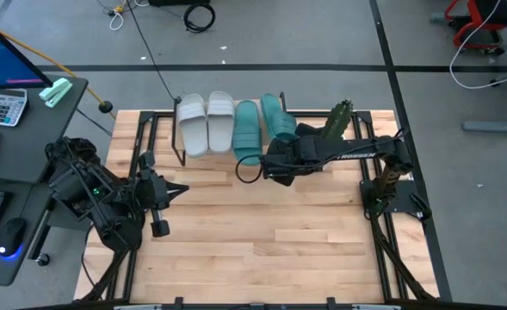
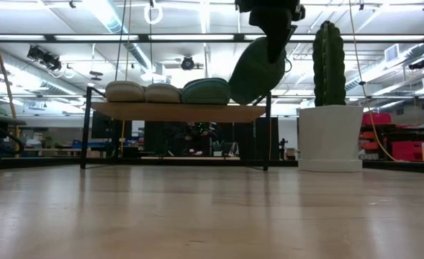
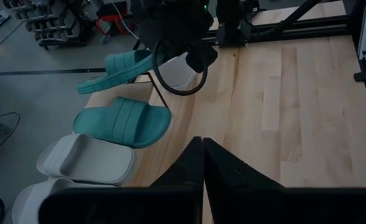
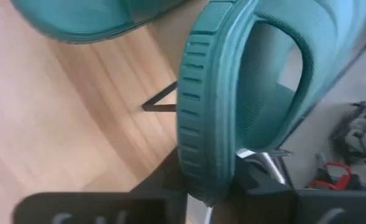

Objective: Pick and place slides into the shelf
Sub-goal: Put the left green slipper on the shelf

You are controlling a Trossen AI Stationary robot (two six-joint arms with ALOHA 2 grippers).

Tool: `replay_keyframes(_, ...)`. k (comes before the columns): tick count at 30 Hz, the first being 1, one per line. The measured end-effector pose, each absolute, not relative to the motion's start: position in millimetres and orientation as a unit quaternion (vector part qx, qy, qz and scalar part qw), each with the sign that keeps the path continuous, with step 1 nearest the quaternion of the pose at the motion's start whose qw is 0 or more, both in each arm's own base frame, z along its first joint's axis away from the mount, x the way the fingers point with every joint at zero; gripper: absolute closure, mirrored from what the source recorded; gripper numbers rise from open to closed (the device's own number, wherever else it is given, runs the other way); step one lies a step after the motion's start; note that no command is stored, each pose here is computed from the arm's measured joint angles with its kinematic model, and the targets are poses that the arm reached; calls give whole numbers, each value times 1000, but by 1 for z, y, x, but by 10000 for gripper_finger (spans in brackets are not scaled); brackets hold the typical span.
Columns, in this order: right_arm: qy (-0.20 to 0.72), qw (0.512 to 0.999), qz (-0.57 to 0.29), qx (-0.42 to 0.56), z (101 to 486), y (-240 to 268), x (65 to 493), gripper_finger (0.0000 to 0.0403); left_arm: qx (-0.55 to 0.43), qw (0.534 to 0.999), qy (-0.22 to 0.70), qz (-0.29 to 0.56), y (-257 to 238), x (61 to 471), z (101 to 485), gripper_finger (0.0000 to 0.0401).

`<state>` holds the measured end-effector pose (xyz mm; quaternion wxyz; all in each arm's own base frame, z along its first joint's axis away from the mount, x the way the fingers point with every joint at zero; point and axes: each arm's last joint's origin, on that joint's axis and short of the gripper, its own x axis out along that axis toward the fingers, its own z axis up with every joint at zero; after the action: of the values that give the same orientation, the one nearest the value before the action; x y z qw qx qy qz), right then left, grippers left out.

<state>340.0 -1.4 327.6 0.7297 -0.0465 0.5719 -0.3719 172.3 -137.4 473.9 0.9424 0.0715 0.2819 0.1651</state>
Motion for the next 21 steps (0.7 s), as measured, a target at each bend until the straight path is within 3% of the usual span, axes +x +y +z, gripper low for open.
replay_keyframes(9,577,754,-312,-36,327,-1,348,259,68,943,280,168,-137,172,474,386)
replay_keyframes(13,573,760,-305,-38,327,-2,350,243,62,943,279,169,-137,172,474,396)
replay_keyframes(21,571,780,-255,-19,327,-9,357,229,56,942,282,174,-139,174,470,381)
